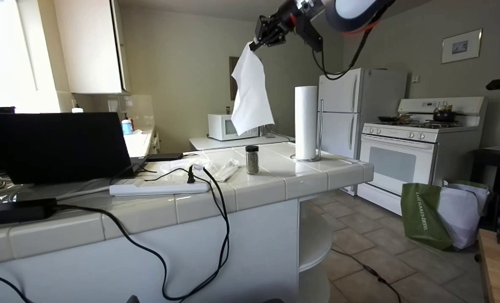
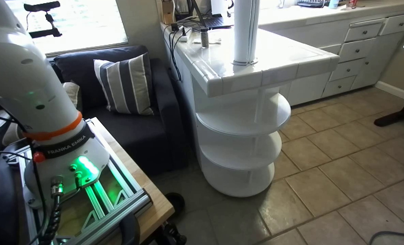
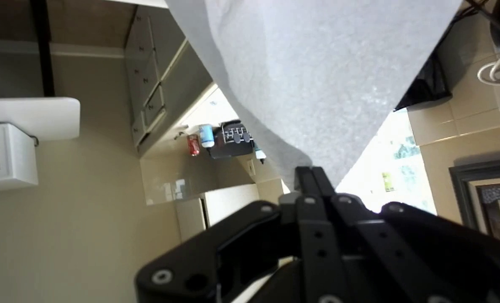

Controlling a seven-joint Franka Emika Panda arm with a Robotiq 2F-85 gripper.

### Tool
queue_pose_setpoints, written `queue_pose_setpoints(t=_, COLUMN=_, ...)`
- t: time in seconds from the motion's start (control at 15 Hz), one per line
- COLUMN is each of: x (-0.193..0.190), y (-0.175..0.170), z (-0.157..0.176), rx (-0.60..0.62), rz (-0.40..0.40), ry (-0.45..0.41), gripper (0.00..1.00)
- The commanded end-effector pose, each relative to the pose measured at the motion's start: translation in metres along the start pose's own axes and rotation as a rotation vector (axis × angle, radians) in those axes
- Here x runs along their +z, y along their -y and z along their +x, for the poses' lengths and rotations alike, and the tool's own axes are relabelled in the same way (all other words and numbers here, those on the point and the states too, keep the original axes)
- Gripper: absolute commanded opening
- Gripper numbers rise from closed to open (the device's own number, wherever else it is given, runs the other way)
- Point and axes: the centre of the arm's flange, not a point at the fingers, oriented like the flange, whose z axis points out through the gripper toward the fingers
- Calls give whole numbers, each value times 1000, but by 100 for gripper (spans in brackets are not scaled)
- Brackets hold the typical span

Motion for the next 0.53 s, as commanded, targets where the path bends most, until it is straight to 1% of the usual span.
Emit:
queue_pose_setpoints(t=0.0, x=47, y=-18, z=-25, rx=-129, rz=18, ry=-108, gripper=0)
queue_pose_setpoints(t=0.13, x=63, y=-37, z=-37, rx=-204, rz=33, ry=-174, gripper=0)
queue_pose_setpoints(t=0.27, x=71, y=-60, z=-45, rx=-273, rz=25, ry=-221, gripper=0)
queue_pose_setpoints(t=0.4, x=75, y=-78, z=-51, rx=-309, rz=0, ry=-232, gripper=0)
queue_pose_setpoints(t=0.47, x=77, y=-85, z=-53, rx=-309, rz=-21, ry=-211, gripper=0)
